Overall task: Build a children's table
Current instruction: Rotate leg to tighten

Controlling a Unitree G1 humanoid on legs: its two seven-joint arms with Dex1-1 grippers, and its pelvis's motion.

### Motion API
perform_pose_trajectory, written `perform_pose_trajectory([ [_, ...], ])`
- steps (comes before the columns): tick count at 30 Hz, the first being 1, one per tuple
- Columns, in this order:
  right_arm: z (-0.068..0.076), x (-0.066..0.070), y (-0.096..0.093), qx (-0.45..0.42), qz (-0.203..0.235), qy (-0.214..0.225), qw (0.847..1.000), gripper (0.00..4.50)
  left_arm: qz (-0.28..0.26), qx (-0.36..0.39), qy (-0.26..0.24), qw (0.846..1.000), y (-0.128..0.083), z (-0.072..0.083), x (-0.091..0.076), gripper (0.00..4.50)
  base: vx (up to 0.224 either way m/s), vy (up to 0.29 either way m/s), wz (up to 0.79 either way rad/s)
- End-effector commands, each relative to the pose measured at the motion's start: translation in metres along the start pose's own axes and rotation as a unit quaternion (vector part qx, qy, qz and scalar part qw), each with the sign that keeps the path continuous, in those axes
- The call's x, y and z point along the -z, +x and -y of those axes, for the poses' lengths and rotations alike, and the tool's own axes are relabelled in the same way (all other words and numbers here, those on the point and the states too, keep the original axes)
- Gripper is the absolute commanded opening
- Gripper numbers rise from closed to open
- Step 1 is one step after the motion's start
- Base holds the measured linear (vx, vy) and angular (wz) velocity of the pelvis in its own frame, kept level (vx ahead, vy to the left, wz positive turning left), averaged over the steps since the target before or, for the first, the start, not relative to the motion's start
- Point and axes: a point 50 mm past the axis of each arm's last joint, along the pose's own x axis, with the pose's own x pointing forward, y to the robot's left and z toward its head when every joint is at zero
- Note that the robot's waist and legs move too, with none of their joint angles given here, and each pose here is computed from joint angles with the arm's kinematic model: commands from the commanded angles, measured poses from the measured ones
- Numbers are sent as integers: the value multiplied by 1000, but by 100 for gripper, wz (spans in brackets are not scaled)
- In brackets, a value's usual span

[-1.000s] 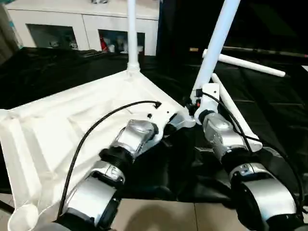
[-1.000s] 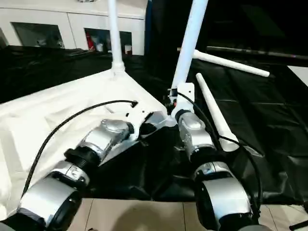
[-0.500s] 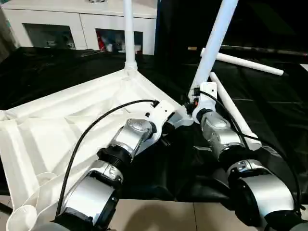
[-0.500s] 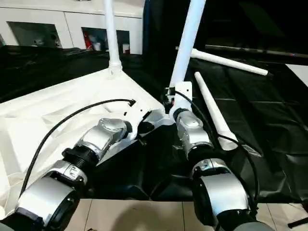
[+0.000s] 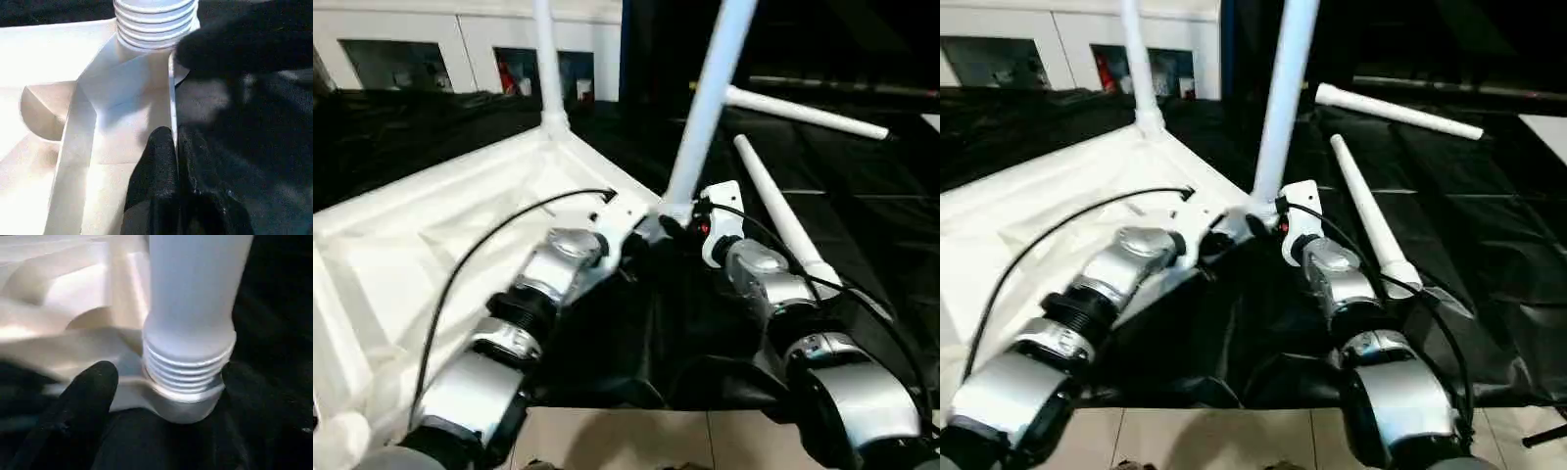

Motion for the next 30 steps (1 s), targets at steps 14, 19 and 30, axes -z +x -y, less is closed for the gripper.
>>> perform_pose_trajectory([
  [14,-3,-6,-56,-222,-13,-71,972,439,51,247,115,961,-35,7,8,0,0,0,0],
  [19,-9,0,-61,-257,-38,-94,961,439,57,263,120,955,-36,8,5,0,0,0,0],
  [30,-12,-3,-55,-239,-38,-100,965,358,54,267,129,954,-36,7,4,0,0,0,0],
])
